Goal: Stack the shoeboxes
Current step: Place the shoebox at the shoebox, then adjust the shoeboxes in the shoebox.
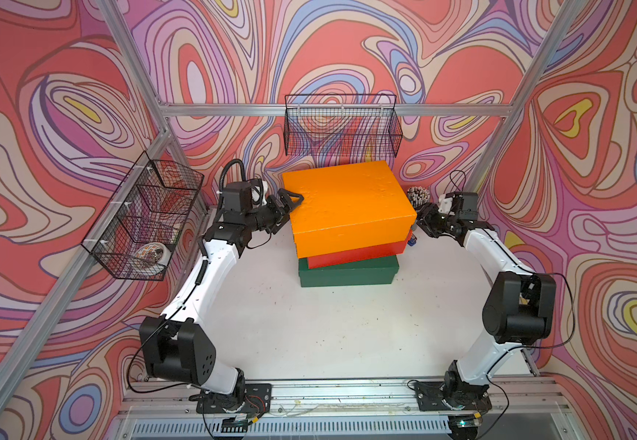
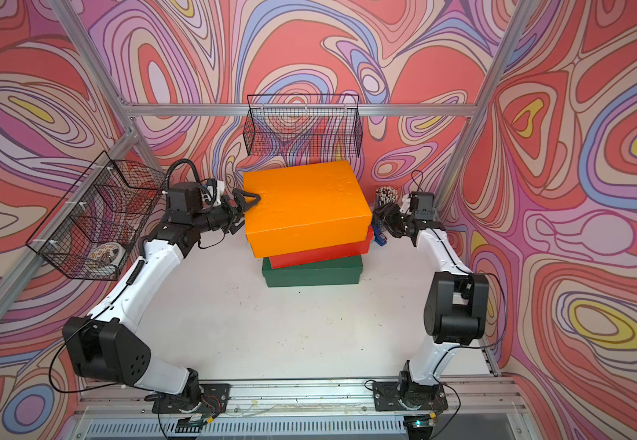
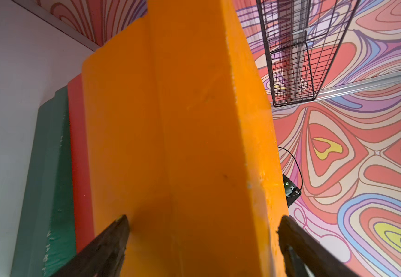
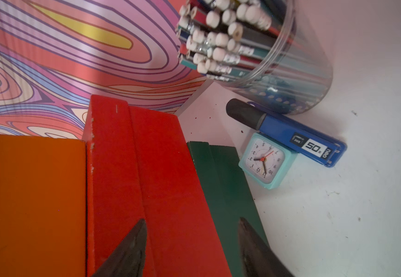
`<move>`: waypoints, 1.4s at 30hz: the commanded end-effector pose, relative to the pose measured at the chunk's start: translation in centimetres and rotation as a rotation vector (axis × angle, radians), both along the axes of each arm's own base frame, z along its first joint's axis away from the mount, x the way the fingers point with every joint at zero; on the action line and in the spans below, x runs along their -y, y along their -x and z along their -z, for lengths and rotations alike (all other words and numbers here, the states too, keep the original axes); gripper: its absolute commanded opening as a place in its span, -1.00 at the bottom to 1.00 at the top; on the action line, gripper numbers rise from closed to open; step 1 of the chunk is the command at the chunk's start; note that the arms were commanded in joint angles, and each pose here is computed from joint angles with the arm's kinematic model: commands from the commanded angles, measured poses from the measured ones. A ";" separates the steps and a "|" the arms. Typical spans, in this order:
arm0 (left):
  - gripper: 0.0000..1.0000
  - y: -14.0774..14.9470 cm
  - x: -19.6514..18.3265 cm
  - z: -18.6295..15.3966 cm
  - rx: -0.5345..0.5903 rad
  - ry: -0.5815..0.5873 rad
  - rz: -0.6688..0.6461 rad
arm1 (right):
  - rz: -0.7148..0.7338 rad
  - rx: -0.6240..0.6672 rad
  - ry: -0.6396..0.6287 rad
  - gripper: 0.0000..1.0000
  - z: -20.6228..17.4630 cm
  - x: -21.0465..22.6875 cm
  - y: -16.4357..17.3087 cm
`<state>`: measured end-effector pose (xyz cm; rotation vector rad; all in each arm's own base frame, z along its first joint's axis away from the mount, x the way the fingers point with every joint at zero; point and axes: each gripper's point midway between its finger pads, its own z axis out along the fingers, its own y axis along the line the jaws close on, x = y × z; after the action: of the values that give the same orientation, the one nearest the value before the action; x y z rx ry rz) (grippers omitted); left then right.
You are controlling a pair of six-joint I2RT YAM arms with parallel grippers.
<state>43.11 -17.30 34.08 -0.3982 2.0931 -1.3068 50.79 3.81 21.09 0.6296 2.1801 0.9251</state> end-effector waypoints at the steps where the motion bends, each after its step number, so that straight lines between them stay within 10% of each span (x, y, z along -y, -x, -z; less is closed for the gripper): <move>1: 0.92 -0.5 1.6 -2.9 0.073 0.022 0.033 | -0.029 -0.019 -0.002 0.20 1.5 -1.3 -0.6; 10: 0.91 -2.5 1.8 -2.4 0.045 0.032 0.024 | -0.039 -0.037 0.007 0.19 2.5 -1.8 -0.5; 19: 1.00 -1.5 -6.3 -1.3 0.012 -0.046 -0.227 | -0.056 -0.035 0.000 0.18 2.7 -2.1 0.0; 25: 0.89 1.2 -10.3 5.9 -0.181 -0.130 -0.418 | -0.069 -0.024 -0.007 0.17 2.2 -2.5 0.9; 30: 0.59 1.4 -9.2 11.0 -0.223 -0.115 -0.384 | -0.087 0.001 0.000 0.17 1.1 -3.7 2.2; 42: 0.58 1.1 -3.1 14.7 -0.269 -0.168 -0.198 | -0.121 0.018 0.010 0.16 0.5 -6.3 4.6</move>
<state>41.70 -12.77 18.18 -0.8091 2.3217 -0.9348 47.06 8.77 19.96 0.5336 2.2268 0.9536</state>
